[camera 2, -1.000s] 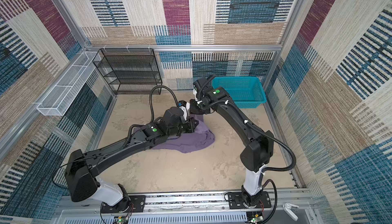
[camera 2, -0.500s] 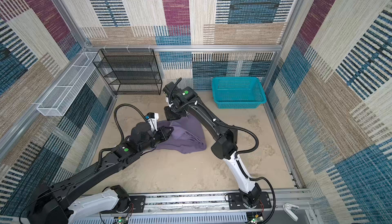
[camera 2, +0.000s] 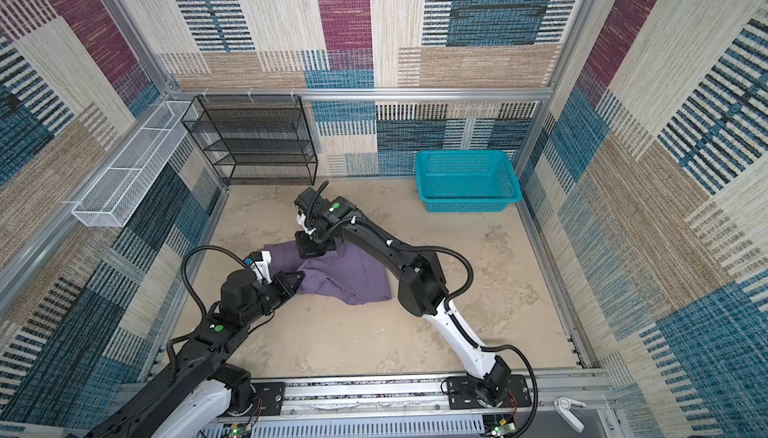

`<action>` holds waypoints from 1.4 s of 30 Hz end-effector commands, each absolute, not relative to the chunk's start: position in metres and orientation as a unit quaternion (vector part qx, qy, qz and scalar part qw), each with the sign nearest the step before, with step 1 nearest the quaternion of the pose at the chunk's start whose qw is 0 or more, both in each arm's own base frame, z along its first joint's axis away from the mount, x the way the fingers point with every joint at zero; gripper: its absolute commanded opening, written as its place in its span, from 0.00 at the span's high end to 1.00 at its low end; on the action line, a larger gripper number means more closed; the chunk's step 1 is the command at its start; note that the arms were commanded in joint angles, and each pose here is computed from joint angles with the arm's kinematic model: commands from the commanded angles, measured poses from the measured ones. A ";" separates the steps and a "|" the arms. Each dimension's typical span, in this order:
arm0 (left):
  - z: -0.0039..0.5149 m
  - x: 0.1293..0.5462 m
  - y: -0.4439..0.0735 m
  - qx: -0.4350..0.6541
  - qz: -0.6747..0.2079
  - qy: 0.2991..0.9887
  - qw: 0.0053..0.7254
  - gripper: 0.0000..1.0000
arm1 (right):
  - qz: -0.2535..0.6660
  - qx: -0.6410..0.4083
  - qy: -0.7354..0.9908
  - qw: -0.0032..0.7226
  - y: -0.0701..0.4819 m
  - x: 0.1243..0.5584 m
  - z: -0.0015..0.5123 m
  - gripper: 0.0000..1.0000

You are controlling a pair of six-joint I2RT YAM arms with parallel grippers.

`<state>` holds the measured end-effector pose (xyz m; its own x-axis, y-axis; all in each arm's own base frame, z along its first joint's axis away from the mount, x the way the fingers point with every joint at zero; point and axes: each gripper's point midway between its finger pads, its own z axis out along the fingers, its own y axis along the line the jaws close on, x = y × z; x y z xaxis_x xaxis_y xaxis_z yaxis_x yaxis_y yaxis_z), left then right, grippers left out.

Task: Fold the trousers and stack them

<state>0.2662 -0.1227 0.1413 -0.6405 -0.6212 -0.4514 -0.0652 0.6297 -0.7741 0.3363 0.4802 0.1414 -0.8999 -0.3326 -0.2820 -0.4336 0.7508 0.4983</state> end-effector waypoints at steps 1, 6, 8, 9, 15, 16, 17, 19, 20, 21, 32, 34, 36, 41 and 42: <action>0.092 0.243 -0.102 -0.241 -0.310 0.869 0.302 1.00 | 0.257 -0.156 0.925 0.232 0.480 0.408 0.148 1.00; 0.078 0.238 -0.081 -0.286 -0.268 0.875 0.284 0.75 | 0.270 -0.140 0.920 0.245 0.489 0.419 0.133 1.00; 0.083 0.237 -0.077 -0.291 -0.263 0.874 0.288 0.68 | 0.287 -0.135 0.915 0.248 0.497 0.421 0.134 1.00; 0.085 0.235 -0.073 -0.295 -0.256 0.873 0.290 0.62 | 0.296 -0.134 0.912 0.250 0.500 0.421 0.135 1.00; 0.115 0.229 -0.056 -0.299 -0.223 0.868 0.328 0.49 | 0.355 -0.153 0.892 0.235 0.524 0.414 0.142 1.00; 0.118 0.229 -0.054 -0.299 -0.217 0.869 0.330 0.47 | 0.358 -0.159 0.890 0.234 0.526 0.412 0.142 1.00; 0.118 0.228 -0.051 -0.302 -0.207 0.871 0.327 0.45 | 0.363 -0.171 0.886 0.233 0.531 0.406 0.144 1.00; 0.119 0.229 -0.049 -0.301 -0.199 0.874 0.324 0.39 | 0.373 -0.195 0.877 0.233 0.539 0.396 0.149 1.00; 0.119 0.230 -0.049 -0.301 -0.197 0.875 0.323 0.37 | 0.380 -0.208 0.871 0.232 0.544 0.390 0.153 1.00; 0.121 0.231 -0.049 -0.301 -0.196 0.875 0.323 0.35 | 0.391 -0.222 0.863 0.231 0.550 0.383 0.158 1.00; 0.156 0.225 -0.039 -0.296 -0.177 0.872 0.347 0.35 | 0.466 -0.290 0.803 0.232 0.595 0.349 0.179 1.00; 0.157 0.223 -0.039 -0.294 -0.175 0.874 0.345 0.36 | 0.472 -0.287 0.799 0.236 0.598 0.351 0.180 1.00; 0.153 0.222 -0.038 -0.294 -0.170 0.877 0.339 0.34 | 0.469 -0.282 0.803 0.238 0.599 0.354 0.174 1.00; 0.136 0.224 -0.031 -0.295 -0.132 0.890 0.322 0.30 | 0.467 -0.285 0.806 0.226 0.600 0.352 0.166 1.00; 0.135 0.228 -0.030 -0.290 -0.125 0.891 0.327 0.28 | 0.467 -0.286 0.806 0.226 0.599 0.351 0.167 1.00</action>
<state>0.2264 -0.0391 0.1413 -0.6047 -0.6476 -0.4636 -0.4370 0.7564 -0.4867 0.3514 0.5932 0.1533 -0.7514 -0.2681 -0.6030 -0.6520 0.4427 0.6156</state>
